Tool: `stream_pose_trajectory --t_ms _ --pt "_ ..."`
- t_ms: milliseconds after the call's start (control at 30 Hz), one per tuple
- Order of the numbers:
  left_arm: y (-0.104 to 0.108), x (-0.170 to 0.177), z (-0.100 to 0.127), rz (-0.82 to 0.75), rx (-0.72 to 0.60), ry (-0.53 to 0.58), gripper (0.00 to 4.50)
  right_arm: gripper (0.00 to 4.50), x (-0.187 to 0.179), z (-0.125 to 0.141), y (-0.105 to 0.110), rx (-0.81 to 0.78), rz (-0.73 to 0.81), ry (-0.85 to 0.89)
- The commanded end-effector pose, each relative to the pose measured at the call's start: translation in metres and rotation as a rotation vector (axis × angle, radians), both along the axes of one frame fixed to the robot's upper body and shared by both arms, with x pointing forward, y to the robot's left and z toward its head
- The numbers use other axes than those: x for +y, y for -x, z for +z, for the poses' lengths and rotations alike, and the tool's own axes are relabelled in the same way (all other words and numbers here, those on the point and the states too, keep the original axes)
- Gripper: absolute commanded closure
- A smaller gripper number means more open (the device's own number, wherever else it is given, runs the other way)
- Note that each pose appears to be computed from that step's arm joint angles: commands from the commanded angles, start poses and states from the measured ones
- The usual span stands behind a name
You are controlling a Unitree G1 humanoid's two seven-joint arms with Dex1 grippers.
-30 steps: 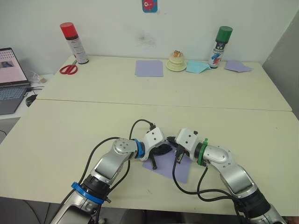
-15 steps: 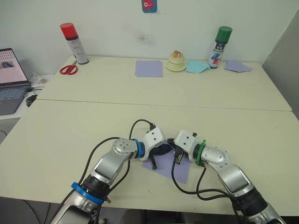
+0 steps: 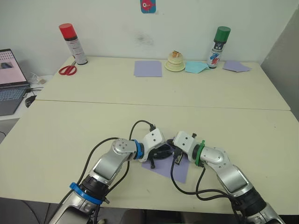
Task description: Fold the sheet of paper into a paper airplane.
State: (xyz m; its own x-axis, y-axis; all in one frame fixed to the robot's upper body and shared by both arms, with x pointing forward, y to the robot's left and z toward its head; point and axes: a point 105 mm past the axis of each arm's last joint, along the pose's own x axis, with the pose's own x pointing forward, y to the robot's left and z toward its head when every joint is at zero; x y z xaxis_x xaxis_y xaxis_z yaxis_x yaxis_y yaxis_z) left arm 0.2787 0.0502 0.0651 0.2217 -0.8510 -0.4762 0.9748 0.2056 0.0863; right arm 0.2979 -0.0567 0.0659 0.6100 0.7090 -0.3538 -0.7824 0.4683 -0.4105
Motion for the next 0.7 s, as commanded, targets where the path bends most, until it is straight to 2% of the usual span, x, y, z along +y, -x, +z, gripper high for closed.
stream_pose_trajectory --t_ms 33,200,333,433,500,700 --pt "0.005 0.002 0.021 -0.058 -0.03 0.016 3.18 4.5 -0.002 -0.007 -0.001 0.024 -0.003 0.025" --pt "-0.004 0.018 0.072 -0.054 -0.099 0.11 3.18 4.5 0.0 -0.008 -0.001 0.026 0.005 0.025" --pt "-0.017 0.033 0.091 0.016 -0.073 0.171 3.18 4.5 0.002 -0.008 -0.001 0.028 0.015 0.023" --pt "-0.027 0.047 0.08 0.057 -0.085 0.13 3.79 4.5 0.004 -0.008 -0.001 0.029 0.026 0.022" --pt "-0.028 0.049 0.07 0.047 -0.095 0.097 4.42 4.5 0.005 -0.008 0.0 0.03 0.031 0.022" --pt "-0.027 0.035 0.049 0.0 -0.108 0.08 4.47 4.5 0.006 -0.009 0.004 0.03 0.047 0.031"
